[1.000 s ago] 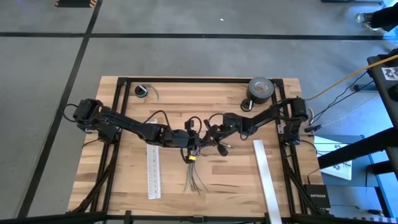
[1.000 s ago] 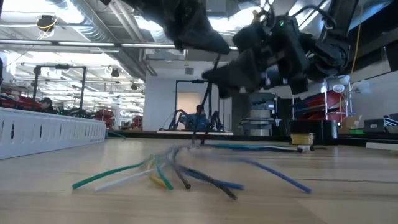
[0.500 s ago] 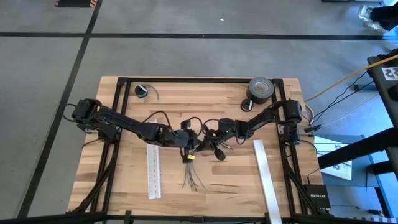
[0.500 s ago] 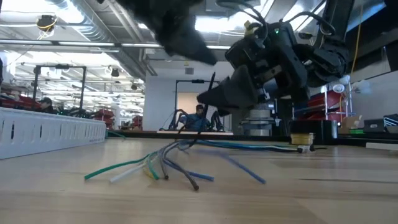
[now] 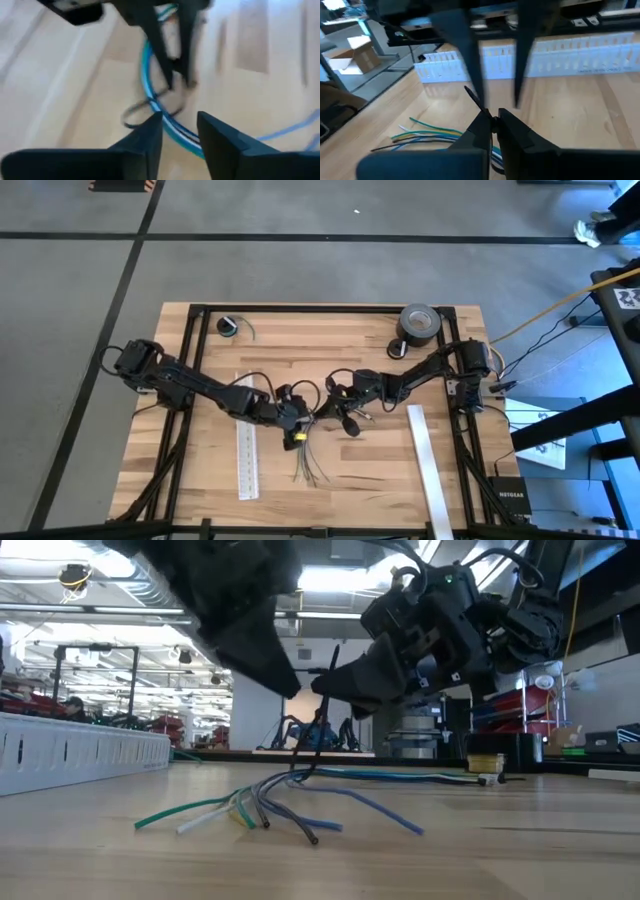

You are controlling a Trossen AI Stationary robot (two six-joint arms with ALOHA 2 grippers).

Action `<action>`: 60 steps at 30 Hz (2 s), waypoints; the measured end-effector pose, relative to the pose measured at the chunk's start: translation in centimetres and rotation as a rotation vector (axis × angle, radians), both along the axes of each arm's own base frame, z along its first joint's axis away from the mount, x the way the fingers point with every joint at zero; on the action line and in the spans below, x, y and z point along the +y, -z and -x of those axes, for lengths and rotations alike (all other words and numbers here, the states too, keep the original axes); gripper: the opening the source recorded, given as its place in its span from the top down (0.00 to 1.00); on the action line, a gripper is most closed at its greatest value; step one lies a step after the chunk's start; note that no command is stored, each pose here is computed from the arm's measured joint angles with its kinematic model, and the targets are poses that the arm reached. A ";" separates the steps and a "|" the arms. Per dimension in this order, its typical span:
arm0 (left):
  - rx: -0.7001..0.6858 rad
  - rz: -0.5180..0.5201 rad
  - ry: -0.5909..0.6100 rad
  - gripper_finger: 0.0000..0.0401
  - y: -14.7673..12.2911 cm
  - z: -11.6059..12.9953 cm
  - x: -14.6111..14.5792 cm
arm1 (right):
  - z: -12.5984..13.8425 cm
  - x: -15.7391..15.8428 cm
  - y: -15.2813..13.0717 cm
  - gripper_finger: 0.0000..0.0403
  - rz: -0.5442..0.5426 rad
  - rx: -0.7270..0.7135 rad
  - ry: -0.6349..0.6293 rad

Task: Ziptie cables
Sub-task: Wrap the colored cables with the black zip tie

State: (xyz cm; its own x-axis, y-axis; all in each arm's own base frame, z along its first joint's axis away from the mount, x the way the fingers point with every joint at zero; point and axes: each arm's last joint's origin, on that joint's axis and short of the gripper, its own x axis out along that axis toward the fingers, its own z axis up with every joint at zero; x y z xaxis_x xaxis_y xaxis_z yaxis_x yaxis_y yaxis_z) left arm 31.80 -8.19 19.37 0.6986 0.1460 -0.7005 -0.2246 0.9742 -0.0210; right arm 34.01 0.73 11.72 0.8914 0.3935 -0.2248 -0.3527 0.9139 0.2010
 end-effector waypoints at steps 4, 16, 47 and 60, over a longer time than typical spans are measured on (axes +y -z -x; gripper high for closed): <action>-0.093 0.008 0.024 0.64 0.8 0.3 -0.9 | -0.1 -0.1 -0.2 1.00 -0.021 -0.007 0.031; -0.269 -0.016 -0.087 0.57 2.1 0.5 1.0 | -0.2 -0.2 -0.6 0.99 -0.062 -0.040 0.084; -0.232 -0.092 -0.031 1.00 3.7 0.2 1.6 | 1.5 -2.7 -4.2 0.61 -0.014 0.058 0.064; -0.243 -0.082 -0.035 1.00 3.6 0.1 1.6 | 1.4 0.2 -5.2 0.65 0.194 -0.062 0.095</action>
State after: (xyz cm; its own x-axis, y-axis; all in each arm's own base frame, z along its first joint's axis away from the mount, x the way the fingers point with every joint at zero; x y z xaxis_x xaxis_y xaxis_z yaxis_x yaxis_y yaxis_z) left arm 31.65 -6.61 15.76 0.8387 0.2226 -0.4970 -0.2562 0.9666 0.0005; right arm 32.65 0.89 16.96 0.9370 0.2617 -0.2314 -0.2692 0.9631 -0.0009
